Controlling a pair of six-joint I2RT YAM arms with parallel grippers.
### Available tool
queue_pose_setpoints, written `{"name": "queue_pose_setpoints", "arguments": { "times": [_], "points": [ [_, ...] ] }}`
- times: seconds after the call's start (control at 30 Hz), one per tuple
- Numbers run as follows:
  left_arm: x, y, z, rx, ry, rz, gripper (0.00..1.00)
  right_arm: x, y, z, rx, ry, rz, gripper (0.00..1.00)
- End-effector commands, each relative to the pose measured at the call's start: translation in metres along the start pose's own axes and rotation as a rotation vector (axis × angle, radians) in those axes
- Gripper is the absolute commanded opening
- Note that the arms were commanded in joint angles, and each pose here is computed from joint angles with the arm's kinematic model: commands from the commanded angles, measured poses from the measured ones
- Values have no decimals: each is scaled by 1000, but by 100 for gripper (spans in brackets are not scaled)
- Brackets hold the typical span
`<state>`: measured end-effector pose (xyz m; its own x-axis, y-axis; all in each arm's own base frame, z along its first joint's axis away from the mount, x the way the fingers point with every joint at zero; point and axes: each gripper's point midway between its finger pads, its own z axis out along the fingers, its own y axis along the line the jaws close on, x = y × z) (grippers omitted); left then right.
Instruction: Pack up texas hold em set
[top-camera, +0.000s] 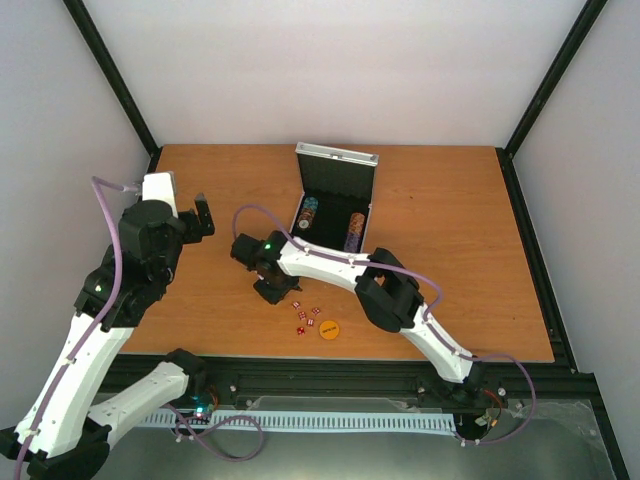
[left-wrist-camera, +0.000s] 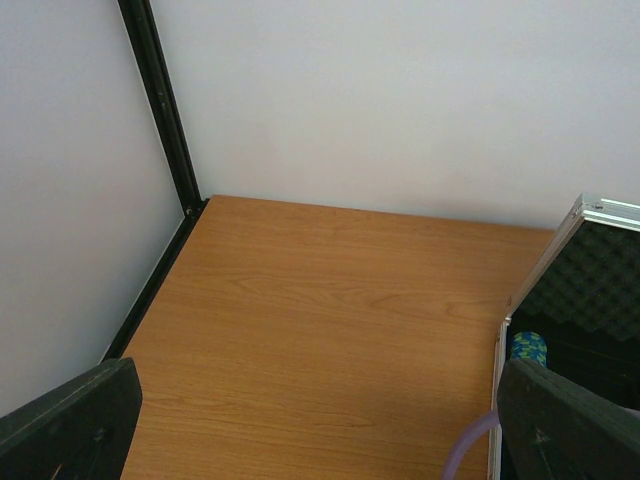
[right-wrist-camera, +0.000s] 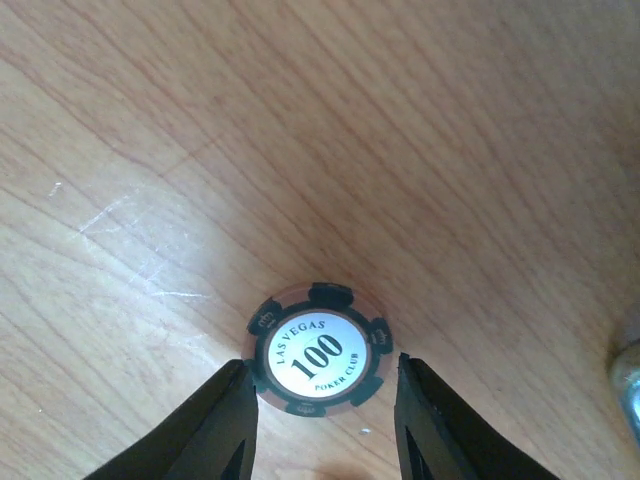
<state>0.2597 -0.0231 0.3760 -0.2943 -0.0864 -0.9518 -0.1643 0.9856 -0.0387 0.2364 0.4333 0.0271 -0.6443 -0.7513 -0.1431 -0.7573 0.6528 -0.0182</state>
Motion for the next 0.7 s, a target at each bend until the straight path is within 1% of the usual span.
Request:
{"name": "queue_pose_setpoints", "arguments": {
  "times": [0.0,0.17,0.2,0.3,0.37,0.4,0.43,0.67],
  "points": [
    [-9,0,-2,3,-23,-5,100,-11,-7,-34,25,-74,10,41],
    [-7,-1,-1,6,-20,-6,100,-14,-13,-39,29,-89,21,42],
    [-7,-1,-1,5,-19,-5,100,-14,-12,-39,23,-88,18,45],
    [-6,0,-1,3,-16,-3,100,-12,-6,-37,-9,-82,5,72],
    [-6,1,-1,-1,-16,-4,100,-12,-4,-34,-22,-79,2,85],
    [-6,1,-1,-1,-16,-6,100,-13,-3,-34,-25,-77,-1,94],
    [-6,1,-2,0,-17,-7,100,-12,-3,-30,-23,-68,-3,99],
    [-5,1,-2,1,-15,-11,100,-11,0,-12,-36,-39,-23,100]
  ]
}}
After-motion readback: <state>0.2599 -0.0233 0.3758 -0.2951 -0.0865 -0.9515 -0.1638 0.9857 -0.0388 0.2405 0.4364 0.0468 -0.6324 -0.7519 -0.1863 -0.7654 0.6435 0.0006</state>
